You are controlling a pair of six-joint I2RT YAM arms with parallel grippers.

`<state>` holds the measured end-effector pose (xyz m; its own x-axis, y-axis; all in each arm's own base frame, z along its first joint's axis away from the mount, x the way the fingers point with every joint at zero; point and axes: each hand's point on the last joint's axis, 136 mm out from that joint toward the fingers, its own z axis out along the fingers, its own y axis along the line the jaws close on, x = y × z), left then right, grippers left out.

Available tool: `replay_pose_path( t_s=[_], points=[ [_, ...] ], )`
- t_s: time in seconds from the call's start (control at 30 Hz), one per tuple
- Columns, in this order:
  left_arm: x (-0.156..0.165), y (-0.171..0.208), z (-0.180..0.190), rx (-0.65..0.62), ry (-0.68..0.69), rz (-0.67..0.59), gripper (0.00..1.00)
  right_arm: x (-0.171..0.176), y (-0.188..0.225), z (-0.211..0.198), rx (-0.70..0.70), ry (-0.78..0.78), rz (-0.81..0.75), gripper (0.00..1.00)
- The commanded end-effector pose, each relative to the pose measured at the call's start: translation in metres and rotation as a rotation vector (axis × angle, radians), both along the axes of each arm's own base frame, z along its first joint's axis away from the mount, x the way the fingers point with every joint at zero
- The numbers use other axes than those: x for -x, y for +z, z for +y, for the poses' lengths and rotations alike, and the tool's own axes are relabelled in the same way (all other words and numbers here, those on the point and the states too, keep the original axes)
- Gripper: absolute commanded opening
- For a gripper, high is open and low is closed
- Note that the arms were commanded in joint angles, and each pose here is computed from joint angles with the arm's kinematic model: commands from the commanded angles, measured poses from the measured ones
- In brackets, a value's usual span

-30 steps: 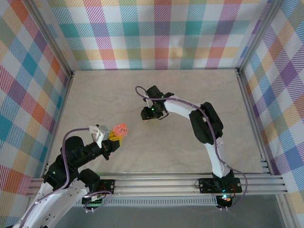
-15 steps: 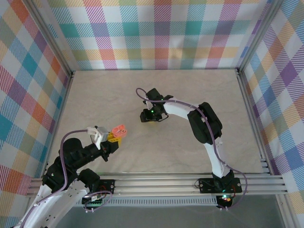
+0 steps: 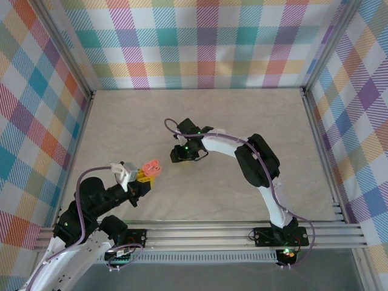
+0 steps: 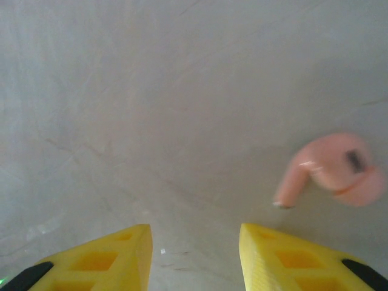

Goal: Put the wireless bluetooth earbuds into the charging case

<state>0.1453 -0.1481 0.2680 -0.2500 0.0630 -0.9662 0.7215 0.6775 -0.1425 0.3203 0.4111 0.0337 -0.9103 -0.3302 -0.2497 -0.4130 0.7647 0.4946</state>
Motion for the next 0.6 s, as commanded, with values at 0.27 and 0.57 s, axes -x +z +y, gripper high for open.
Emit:
replay_pose_path(
  t_s=[0.27, 0.57],
  points=[
    [0.004, 0.016, 0.007, 0.029, 0.022, -0.041, 0.11, -0.003, 0.036, -0.011, 0.033, -0.054, -0.044, 0.42],
    [0.003, 0.015, 0.006, 0.031, 0.019, -0.045, 0.11, -0.028, 0.056, -0.024, 0.016, -0.125, -0.085, 0.42]
  ],
)
